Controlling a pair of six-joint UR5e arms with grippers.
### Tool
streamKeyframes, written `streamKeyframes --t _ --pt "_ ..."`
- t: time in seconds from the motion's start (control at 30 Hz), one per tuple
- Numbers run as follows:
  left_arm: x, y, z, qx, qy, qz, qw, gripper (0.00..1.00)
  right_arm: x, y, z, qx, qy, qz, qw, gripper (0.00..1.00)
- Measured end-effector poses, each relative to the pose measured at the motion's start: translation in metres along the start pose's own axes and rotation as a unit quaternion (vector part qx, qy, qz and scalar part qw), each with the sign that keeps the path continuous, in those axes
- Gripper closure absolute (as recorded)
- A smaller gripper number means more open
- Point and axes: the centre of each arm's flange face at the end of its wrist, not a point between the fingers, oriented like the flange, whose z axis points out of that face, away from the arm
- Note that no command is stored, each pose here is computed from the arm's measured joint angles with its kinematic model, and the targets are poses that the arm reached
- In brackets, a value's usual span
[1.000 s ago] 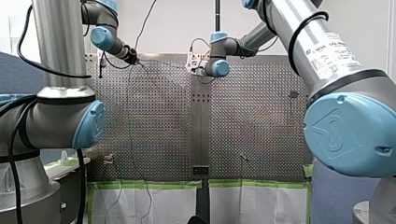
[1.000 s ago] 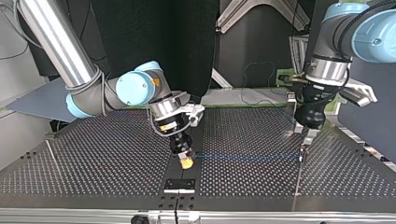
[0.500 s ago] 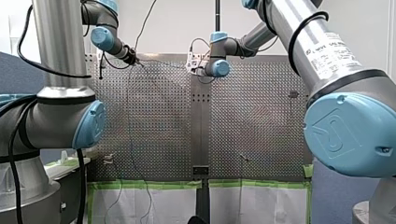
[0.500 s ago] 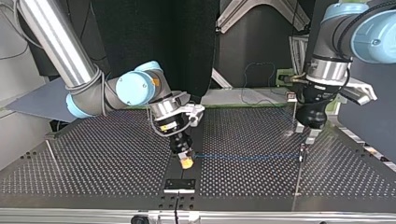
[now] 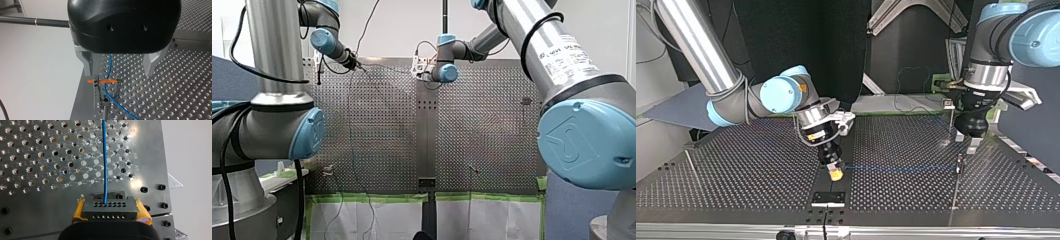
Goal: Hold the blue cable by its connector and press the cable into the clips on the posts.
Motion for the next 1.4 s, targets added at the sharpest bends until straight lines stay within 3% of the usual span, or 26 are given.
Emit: streamKeyframes --t 0.57,0.8,1.0,1.17,1.4 --pt "0.001 -0.003 0.000 0.004 -0.001 -0.003 1.0000 0.00 0.000 -0.001 0.000 0.001 0.000 -0.0005 1.0000 1.00" --pt "0.004 -0.015 0.001 0.037 0.004 -0.030 0.9989 0.00 0.000 -0.004 0.000 0.003 -0.001 -0.0001 1.0000 1.00" --pt "0.004 -0.027 0.000 0.068 0.004 -0.032 0.9971 0.00 -0.001 -0.004 -0.001 0.003 -0.002 0.0000 1.0000 1.00" --pt "-0.002 -0.033 0.002 0.076 -0.008 -0.033 0.9965 0.00 -0.001 -0.005 -0.001 0.004 -0.002 0.0000 1.0000 1.00" --pt "-0.014 -0.037 0.012 0.068 -0.023 -0.037 0.9967 0.00 -0.001 -0.005 -0.001 0.004 -0.002 0.0000 1.0000 1.00"
